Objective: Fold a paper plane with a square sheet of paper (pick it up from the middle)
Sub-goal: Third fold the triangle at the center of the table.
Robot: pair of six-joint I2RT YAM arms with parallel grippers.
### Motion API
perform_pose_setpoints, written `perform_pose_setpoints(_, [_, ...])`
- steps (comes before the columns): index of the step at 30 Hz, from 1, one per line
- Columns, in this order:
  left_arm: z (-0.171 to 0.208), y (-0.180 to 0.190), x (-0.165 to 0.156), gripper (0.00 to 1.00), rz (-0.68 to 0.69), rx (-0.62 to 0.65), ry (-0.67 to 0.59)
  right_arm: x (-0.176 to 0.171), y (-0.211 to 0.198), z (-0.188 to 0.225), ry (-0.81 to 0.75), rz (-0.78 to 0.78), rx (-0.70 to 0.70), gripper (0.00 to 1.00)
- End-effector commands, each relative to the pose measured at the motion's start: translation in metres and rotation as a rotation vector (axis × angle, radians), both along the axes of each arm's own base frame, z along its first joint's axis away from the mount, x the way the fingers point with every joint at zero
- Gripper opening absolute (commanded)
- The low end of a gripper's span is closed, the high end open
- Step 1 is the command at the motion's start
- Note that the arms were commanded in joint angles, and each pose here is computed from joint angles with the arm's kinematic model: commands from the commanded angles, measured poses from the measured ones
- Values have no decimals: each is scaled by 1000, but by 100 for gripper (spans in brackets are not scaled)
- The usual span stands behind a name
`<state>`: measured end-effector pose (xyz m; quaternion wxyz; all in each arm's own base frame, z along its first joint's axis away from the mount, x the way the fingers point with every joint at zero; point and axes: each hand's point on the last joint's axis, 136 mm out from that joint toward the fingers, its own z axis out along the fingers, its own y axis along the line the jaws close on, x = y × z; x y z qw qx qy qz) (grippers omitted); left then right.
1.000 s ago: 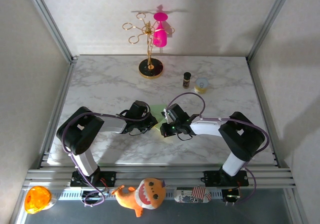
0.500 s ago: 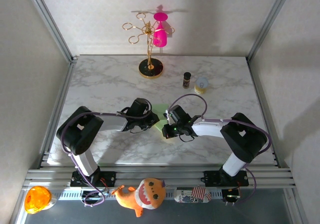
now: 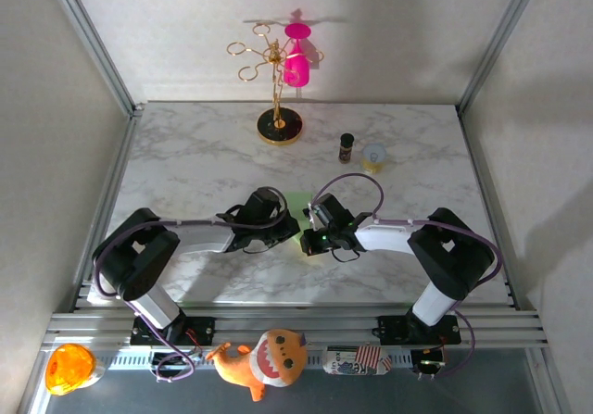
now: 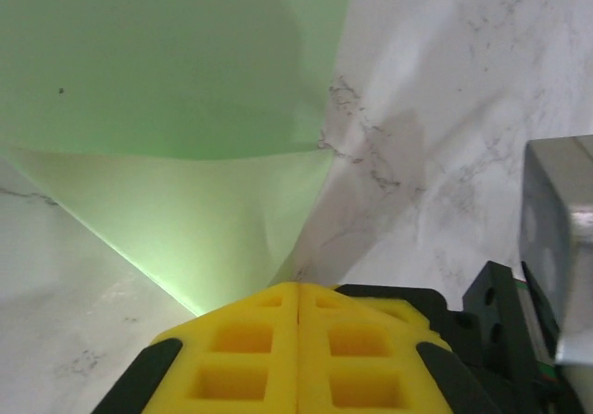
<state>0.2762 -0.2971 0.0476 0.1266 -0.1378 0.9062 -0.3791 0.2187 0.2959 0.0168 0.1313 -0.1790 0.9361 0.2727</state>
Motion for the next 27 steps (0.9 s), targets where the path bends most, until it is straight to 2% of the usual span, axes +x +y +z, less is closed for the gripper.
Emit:
perform_pose_setpoints(1, [-13,2,-6,5,-18,30,10,-15,-29,-32,91,-29,-144,8])
perform_pose_setpoints(4, [-13,-4,-7,5,-36,0,15,-15,-28,-32,91,-28,-143,8])
perform_pose_setpoints(10, [-26,-3,-10,5,-45,20,39,-15,-29,-34,98,-29,-152,8])
perform_pose_setpoints(27, [-54,28,3,5,14,232,74,-31,-55,-51,129,-22,-253,9])
